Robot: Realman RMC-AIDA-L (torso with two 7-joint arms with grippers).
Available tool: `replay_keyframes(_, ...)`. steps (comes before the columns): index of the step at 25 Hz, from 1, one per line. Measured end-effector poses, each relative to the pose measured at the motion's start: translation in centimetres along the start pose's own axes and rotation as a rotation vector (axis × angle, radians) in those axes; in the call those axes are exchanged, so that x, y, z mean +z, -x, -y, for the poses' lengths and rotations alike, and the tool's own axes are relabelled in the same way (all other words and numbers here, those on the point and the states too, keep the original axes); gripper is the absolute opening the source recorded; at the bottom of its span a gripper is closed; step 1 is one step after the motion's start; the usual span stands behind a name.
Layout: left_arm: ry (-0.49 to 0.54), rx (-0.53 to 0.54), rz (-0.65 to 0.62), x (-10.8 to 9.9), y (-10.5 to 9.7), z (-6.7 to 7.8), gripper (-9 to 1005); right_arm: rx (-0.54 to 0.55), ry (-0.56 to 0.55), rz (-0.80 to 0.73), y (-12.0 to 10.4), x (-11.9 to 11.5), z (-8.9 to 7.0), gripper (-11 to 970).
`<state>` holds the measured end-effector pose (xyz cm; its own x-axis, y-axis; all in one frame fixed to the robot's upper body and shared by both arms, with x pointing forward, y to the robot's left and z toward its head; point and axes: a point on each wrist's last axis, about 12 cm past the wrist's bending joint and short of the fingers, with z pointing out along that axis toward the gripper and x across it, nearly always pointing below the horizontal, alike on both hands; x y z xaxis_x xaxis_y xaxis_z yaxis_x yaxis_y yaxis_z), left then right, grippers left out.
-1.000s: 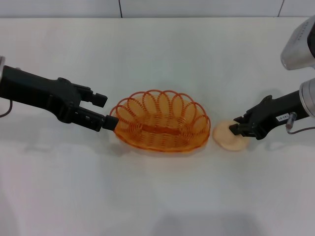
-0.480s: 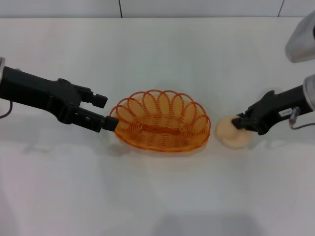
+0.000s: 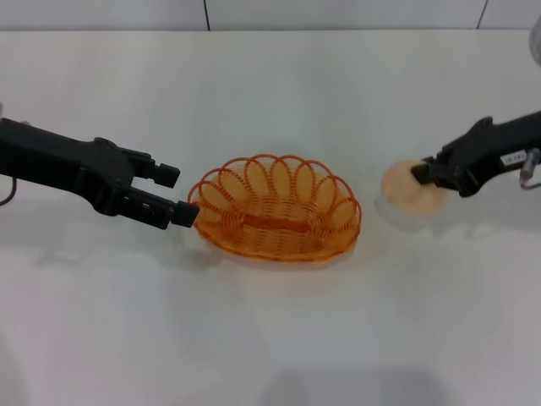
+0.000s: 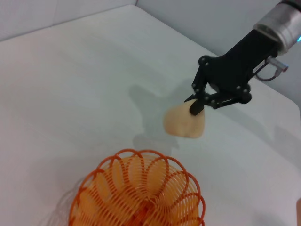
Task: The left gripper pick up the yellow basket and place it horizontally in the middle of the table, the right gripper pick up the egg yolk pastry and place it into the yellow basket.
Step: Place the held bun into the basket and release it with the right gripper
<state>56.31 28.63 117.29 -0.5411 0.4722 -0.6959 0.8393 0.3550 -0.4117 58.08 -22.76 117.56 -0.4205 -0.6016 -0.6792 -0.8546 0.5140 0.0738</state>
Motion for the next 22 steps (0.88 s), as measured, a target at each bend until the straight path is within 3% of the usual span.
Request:
replay_keyframes(9,0.015,-0.001,0.02,-0.4,0.1,-0.1,880,-0.05,0.001,0.03,1.7,-0.8,-0.7,34)
replay_keyframes(22,0.023,0.009,0.017,-0.6,0.2,-0.2,880,-0.138,0.064,0.098,3.4,3.3,-3.1,32)
